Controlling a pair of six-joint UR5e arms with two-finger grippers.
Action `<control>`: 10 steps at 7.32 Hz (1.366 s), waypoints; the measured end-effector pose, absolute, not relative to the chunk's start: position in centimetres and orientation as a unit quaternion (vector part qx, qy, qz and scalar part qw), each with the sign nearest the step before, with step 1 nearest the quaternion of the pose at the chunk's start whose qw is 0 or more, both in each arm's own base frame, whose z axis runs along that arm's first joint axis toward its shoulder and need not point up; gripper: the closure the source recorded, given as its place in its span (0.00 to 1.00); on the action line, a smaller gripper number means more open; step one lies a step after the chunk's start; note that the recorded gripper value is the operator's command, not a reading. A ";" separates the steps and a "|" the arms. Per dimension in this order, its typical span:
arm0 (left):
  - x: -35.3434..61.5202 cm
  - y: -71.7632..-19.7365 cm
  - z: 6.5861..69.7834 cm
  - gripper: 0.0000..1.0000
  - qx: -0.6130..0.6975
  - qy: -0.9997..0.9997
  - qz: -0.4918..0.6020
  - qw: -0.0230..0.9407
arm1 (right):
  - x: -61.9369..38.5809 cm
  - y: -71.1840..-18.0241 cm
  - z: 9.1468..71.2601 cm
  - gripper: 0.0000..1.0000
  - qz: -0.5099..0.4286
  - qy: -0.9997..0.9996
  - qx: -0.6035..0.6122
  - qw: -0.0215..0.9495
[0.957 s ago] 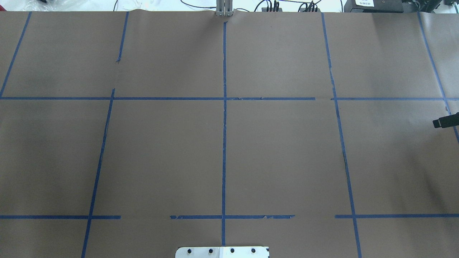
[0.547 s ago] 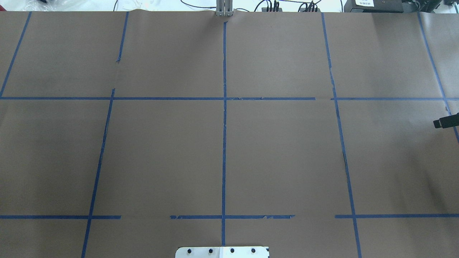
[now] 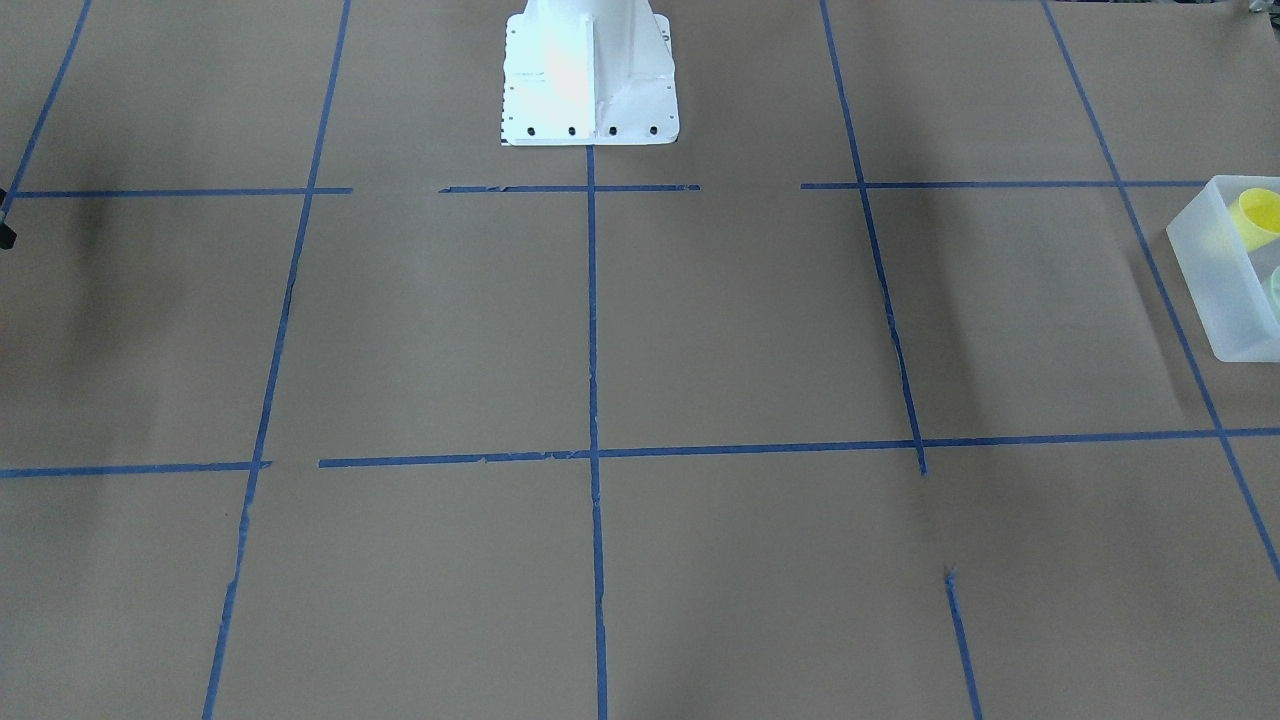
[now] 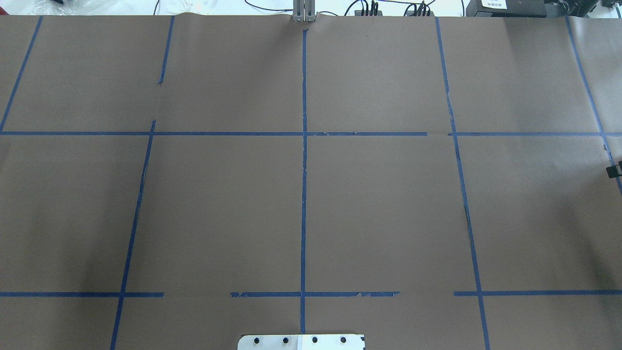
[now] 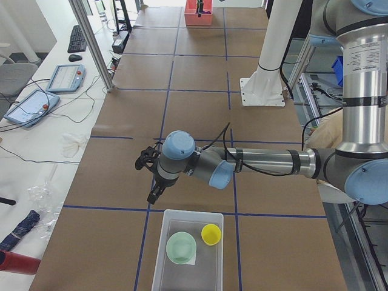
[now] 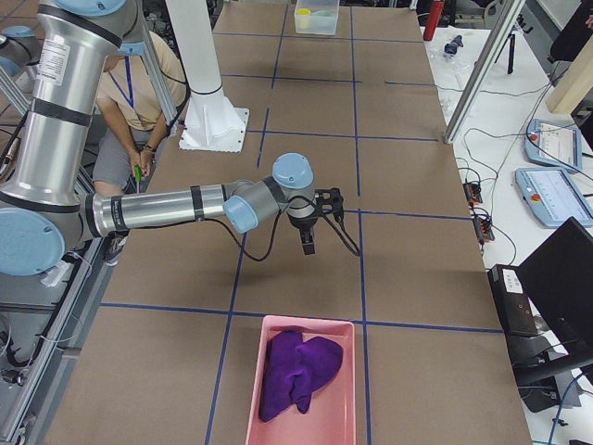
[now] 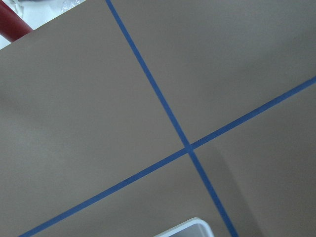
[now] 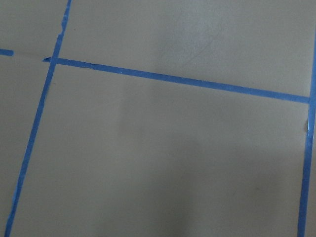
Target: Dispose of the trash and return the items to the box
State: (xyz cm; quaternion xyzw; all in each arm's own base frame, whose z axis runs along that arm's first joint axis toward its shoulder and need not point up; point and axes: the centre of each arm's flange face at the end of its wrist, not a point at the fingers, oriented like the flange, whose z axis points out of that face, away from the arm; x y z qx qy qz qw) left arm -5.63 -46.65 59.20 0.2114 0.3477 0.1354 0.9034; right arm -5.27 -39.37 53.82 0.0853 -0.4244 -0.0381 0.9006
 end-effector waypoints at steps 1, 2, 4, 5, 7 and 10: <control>-5.4 -46.2 59.5 0.00 0.187 0.353 0.125 0.908 | -3.7 -38.9 54.8 0.00 -0.047 -0.424 0.069 0.902; -5.4 -45.8 60.4 0.00 0.142 0.359 0.107 0.916 | -1.7 -38.7 56.0 0.00 -0.064 -0.414 0.063 0.906; -6.3 -43.7 61.9 0.00 0.067 0.363 0.069 0.927 | 3.4 -37.8 58.3 0.00 -0.088 -0.396 0.053 0.912; -6.5 -43.0 62.5 0.00 0.052 0.364 0.061 0.928 | 5.2 -37.0 59.3 0.00 -0.082 -0.390 0.044 0.916; -6.6 -42.9 62.9 0.00 0.045 0.365 0.056 0.928 | 6.6 -36.1 61.2 0.00 -0.072 -0.375 0.025 0.924; -7.3 -42.4 62.7 0.00 0.050 0.363 0.051 0.929 | 6.8 -35.4 63.8 0.00 -0.063 -0.373 0.006 0.926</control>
